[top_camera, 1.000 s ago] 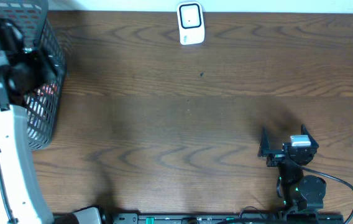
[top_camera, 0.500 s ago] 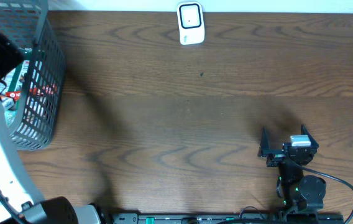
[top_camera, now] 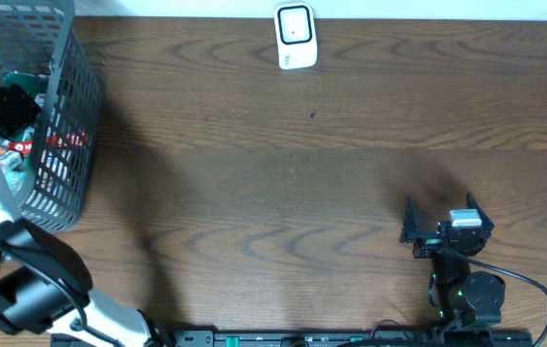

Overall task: Scan the item barcode
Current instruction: 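Grasp the green-lidded jar in the basket with the left gripper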

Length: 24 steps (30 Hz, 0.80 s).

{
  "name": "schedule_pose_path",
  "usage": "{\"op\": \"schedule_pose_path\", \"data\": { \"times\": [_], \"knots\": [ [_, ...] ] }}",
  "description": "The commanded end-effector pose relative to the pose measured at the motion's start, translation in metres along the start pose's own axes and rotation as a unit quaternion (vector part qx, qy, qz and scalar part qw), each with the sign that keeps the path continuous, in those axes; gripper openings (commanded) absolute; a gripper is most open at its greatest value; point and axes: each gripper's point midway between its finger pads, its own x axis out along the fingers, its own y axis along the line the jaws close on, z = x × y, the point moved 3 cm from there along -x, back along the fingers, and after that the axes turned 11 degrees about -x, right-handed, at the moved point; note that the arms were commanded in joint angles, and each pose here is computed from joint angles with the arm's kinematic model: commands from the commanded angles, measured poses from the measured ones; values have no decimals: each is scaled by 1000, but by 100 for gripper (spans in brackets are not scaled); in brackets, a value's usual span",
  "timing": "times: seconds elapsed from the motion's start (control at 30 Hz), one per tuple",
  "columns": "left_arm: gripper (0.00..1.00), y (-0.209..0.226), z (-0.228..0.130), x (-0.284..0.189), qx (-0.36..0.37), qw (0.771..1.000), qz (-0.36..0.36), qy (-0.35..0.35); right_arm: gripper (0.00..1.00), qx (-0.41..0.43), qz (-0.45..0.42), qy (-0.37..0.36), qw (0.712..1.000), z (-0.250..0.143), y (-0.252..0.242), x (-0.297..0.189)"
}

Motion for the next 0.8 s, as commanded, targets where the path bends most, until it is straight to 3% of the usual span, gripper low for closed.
{"op": "schedule_pose_path", "data": {
  "times": [0.0,0.2,0.43,0.77],
  "knots": [
    [89,7,0,13,-26,999,12,15,99,-2,-10,5,1000,-2,-4,0],
    [89,12,-13,16,-95,994,30,45,99,-2,-10,5,1000,-2,-4,0],
    [89,23,-43,23,-232,965,73,92,99,-2,-10,5,1000,-2,-4,0],
    [88,22,-62,53,-242,963,72,92,99,-2,-10,5,1000,-2,-4,0]
  ]
}}
